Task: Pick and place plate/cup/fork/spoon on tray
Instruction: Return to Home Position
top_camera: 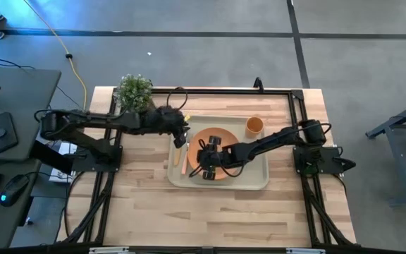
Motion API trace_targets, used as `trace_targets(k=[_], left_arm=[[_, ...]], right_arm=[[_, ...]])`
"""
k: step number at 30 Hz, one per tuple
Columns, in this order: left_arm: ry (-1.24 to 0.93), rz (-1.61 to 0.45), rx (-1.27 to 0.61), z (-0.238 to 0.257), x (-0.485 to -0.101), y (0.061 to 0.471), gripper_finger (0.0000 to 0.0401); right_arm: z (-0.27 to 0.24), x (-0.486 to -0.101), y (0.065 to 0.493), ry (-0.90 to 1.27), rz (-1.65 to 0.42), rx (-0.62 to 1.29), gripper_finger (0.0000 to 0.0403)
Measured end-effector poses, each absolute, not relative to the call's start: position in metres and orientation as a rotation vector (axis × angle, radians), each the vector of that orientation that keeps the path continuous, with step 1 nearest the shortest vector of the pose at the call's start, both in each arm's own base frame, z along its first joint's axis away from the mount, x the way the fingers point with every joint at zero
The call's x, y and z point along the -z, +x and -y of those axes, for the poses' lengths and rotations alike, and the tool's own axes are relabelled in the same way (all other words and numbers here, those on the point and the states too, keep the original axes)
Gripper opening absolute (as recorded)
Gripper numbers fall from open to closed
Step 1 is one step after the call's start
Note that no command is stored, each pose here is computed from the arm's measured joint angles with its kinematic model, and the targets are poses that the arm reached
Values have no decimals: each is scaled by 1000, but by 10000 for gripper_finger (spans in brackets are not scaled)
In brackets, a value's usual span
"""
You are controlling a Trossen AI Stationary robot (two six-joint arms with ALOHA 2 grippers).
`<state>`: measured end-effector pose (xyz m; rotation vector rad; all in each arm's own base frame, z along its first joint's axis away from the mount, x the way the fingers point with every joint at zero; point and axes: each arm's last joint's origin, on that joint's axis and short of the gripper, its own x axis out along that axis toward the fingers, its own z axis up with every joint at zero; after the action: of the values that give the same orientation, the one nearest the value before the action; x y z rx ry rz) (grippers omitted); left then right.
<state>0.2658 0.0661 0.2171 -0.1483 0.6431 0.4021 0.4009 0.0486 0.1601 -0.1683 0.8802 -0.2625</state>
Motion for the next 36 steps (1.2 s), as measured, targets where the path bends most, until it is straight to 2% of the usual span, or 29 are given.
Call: trace_targets(k=[9, 16, 21, 26, 30, 36], left_arm=[[48, -430, -420, -33, -239, 243, 59], [118, -288, -411, -30, -221, 217, 53], [127, -205, -415, -28, -220, 202, 53], [126, -198, -420, -29, -224, 193, 53], [97, -223, -416, -28, -225, 187, 53], [67, -224, -374, -19, -229, 176, 52]], right_arm=[[-52, -165, 407, -132, -828, 77, 192], [-52, -175, 416, -7, -703, -275, 192], [-38, -176, 419, 66, -688, -206, 192], [-26, -181, 423, 47, -628, -96, 192], [-19, -190, 430, 80, -517, -68, 192], [-7, -213, 430, 114, -390, -131, 192]])
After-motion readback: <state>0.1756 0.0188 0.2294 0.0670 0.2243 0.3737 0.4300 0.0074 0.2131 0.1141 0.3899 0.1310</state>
